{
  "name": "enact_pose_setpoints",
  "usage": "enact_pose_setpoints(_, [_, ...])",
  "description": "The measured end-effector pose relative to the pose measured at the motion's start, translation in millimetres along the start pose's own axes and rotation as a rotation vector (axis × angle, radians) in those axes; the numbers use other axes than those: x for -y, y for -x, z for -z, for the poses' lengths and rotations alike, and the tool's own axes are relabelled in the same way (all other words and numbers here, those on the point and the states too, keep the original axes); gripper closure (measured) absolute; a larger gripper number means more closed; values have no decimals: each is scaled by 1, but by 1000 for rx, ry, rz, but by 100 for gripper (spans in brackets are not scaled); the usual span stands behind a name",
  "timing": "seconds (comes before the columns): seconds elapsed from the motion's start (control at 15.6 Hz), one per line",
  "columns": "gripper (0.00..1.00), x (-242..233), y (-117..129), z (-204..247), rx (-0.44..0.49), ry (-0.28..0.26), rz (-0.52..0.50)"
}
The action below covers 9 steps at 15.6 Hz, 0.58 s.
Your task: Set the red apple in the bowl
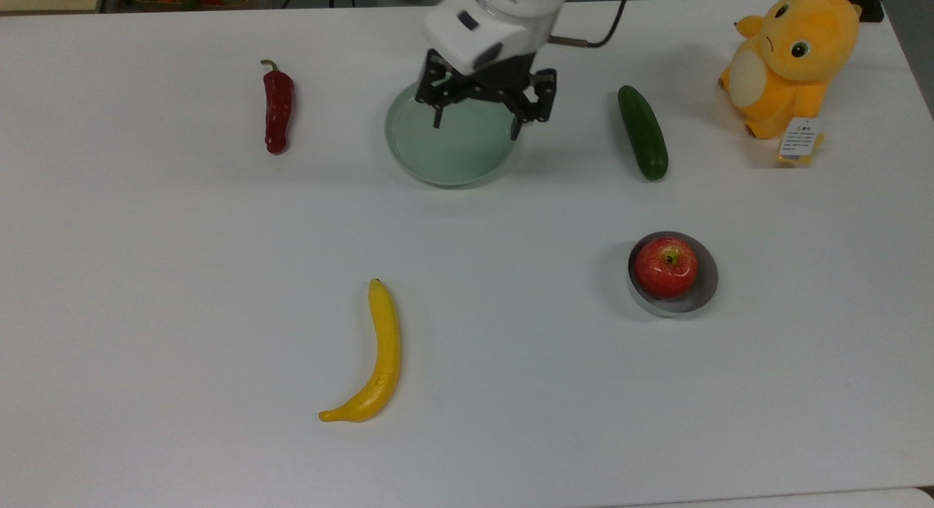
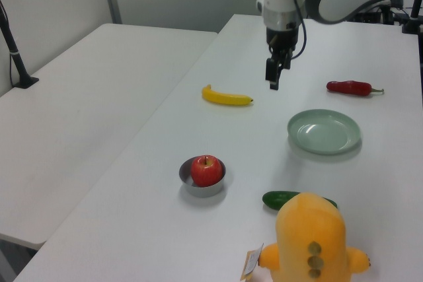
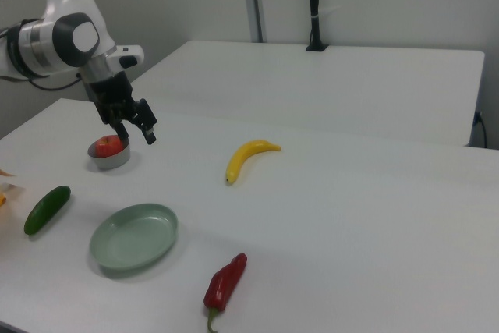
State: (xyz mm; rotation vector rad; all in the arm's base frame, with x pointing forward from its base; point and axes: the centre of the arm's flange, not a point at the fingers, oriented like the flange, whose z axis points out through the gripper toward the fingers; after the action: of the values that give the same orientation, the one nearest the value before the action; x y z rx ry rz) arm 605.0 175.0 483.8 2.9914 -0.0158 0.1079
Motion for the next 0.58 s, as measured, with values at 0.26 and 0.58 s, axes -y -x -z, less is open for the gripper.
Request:
enact_pose_setpoints(0.26, [0, -55, 7, 41, -34, -74, -97])
enact_pose_setpoints(0.58, [0, -108, 28, 69, -40, -101, -157])
